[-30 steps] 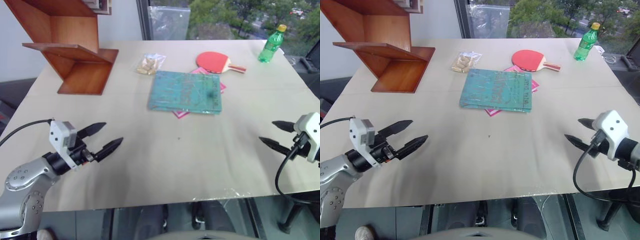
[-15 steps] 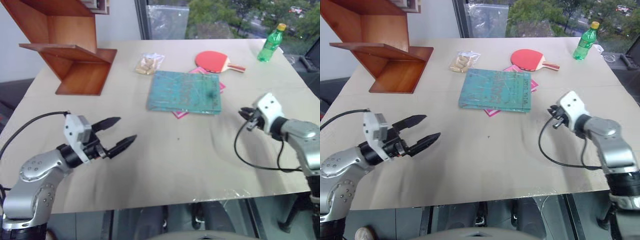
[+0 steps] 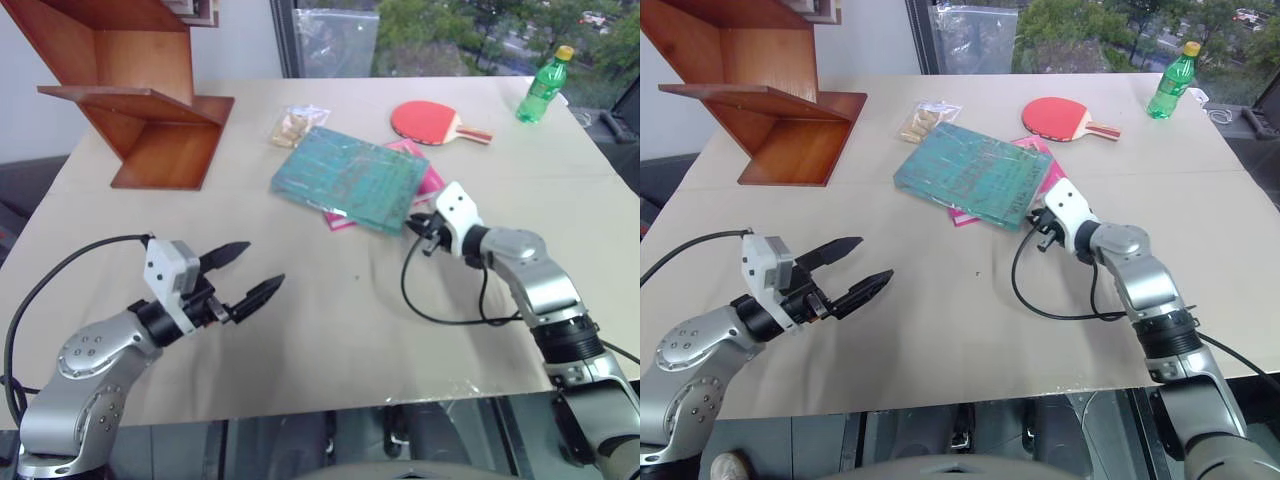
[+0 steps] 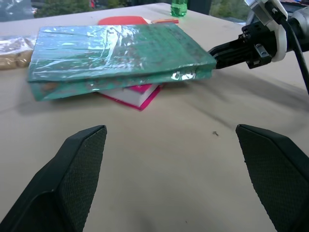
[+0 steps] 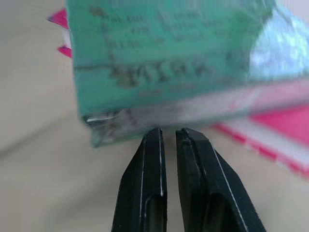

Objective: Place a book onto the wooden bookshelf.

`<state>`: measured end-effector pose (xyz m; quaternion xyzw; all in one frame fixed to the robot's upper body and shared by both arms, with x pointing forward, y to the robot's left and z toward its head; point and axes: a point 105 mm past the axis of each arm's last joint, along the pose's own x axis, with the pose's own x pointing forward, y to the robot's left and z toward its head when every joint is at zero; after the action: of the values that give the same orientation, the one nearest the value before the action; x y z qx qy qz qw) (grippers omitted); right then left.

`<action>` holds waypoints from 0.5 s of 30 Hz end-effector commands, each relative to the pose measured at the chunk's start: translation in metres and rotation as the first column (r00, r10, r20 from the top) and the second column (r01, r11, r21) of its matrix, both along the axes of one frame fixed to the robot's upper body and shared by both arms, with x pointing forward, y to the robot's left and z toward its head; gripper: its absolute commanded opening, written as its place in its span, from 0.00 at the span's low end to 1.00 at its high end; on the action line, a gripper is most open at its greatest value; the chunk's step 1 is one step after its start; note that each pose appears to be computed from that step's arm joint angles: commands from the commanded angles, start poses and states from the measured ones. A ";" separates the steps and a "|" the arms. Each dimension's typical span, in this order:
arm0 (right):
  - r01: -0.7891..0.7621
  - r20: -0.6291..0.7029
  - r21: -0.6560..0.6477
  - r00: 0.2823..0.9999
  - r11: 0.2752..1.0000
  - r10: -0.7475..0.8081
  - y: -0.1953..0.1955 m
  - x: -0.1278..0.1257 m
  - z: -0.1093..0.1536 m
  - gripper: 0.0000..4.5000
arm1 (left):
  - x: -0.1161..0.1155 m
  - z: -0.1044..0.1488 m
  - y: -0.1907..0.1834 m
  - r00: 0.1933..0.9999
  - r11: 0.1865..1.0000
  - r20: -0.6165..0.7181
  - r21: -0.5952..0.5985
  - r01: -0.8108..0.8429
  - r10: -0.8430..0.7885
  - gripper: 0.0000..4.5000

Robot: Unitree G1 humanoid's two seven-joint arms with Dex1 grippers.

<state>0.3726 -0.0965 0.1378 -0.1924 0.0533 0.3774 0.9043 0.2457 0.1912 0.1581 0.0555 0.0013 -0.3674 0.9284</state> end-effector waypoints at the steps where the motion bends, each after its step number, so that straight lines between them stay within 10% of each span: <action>1: -0.003 0.049 0.011 0.999 1.000 0.002 0.004 0.004 0.013 0.11 | 0.000 0.006 -0.009 0.999 1.000 0.031 0.002 0.012 -0.012 1.00; 15: -0.162 0.092 0.089 0.984 0.983 0.154 0.005 -0.036 0.028 0.11 | 0.018 -0.001 -0.010 0.992 0.988 -0.086 -0.120 -0.099 0.089 1.00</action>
<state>0.3441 -0.0872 0.1426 -0.1703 0.0233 0.4309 0.8859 0.2625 0.1816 0.1519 0.0003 0.0236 -0.3305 0.9435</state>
